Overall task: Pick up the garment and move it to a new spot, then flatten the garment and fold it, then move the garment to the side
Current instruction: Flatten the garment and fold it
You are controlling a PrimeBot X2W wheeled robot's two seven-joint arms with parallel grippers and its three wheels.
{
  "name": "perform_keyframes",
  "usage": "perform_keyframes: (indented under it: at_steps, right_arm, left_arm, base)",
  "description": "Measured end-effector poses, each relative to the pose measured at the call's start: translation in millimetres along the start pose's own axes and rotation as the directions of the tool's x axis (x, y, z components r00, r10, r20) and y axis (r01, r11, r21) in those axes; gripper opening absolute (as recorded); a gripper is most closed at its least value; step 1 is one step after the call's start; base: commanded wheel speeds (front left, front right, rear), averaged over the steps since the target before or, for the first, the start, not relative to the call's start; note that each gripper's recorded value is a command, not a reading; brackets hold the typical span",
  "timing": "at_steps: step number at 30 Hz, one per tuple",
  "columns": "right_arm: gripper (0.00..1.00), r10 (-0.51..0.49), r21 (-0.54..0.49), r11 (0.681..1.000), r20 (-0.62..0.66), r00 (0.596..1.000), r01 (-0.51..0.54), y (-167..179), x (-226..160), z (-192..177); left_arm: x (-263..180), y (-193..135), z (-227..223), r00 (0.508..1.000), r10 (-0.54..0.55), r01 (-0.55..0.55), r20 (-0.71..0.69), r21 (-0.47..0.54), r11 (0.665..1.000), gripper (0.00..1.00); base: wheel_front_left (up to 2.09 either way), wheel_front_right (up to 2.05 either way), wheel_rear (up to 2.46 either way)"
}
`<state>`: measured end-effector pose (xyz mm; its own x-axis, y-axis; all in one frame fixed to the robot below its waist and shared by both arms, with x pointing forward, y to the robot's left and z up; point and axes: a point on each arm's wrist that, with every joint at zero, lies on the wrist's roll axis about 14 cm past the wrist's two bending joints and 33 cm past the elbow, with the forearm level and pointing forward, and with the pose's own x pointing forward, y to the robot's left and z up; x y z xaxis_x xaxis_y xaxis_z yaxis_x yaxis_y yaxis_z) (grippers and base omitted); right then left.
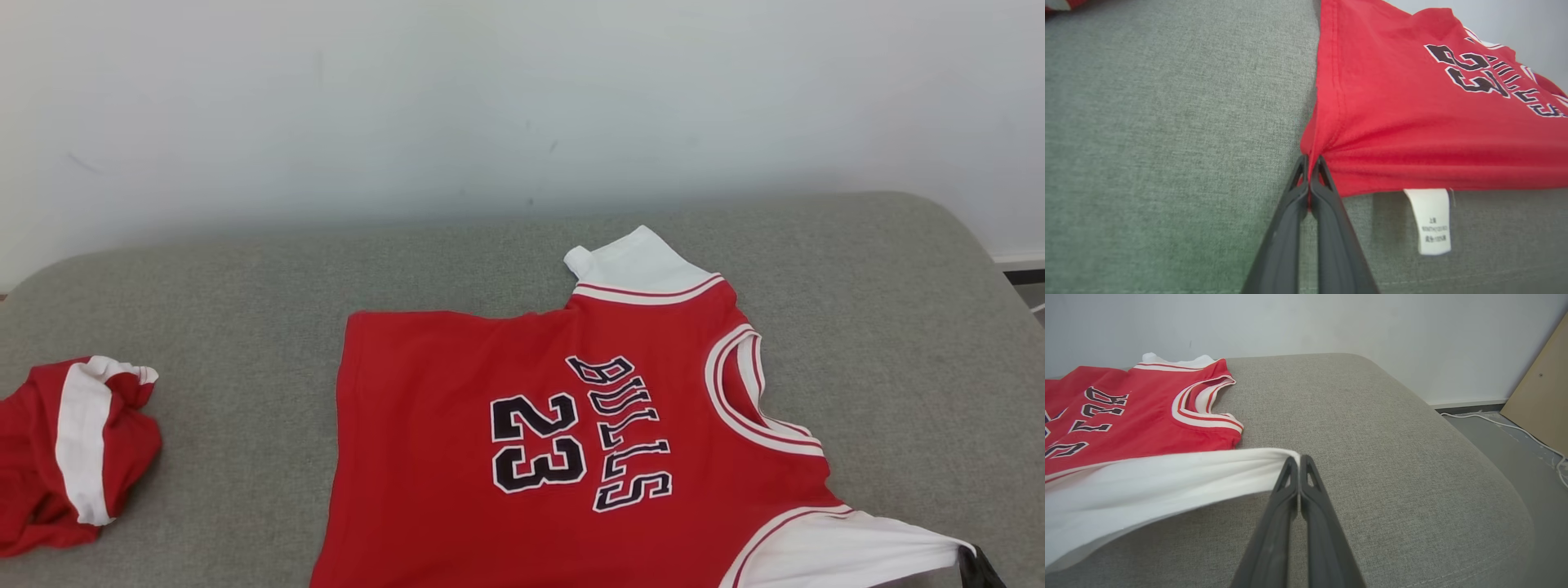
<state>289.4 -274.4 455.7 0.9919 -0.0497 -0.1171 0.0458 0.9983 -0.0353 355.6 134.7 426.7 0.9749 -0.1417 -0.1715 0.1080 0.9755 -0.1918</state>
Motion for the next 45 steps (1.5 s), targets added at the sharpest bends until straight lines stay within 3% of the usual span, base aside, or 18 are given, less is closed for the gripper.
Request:
perform_keyframes:
  at_steps: [8,14,28,45]
  right_arm:
    - [0.0,0.027,0.003,1.0,0.018,0.999,-0.028,9.8,9.5,6.2]
    - [0.0,0.088,0.019,0.996,0.068,0.994,-0.09,30.5,37.0,24.6]
    - [0.0,0.128,-0.057,0.991,0.089,0.988,-0.124,32.5,113.4,49.6]
    - [0.0,0.161,-0.103,0.983,0.048,0.986,-0.155,38.2,164.2,44.1]
  left_arm:
    - [-3.2,-1.7,8.6,0.999,-0.001,0.002,0.033,-0.044,0.999,0.0]
    - [10.6,-6.5,34.9,0.993,-0.023,0.036,0.112,-0.112,0.993,0.0]
    - [60.8,-22.5,50.7,0.988,-0.093,0.103,0.127,-0.08,0.991,0.0]
    - [101.2,-21.5,49.0,0.991,-0.08,0.086,0.106,-0.058,0.995,0.0]
  base:
    - [0.0,0.0,0.0]
    - [0.0,0.0,0.0]
    - [0.0,0.0,0.0]
    - [0.0,0.0,0.0]
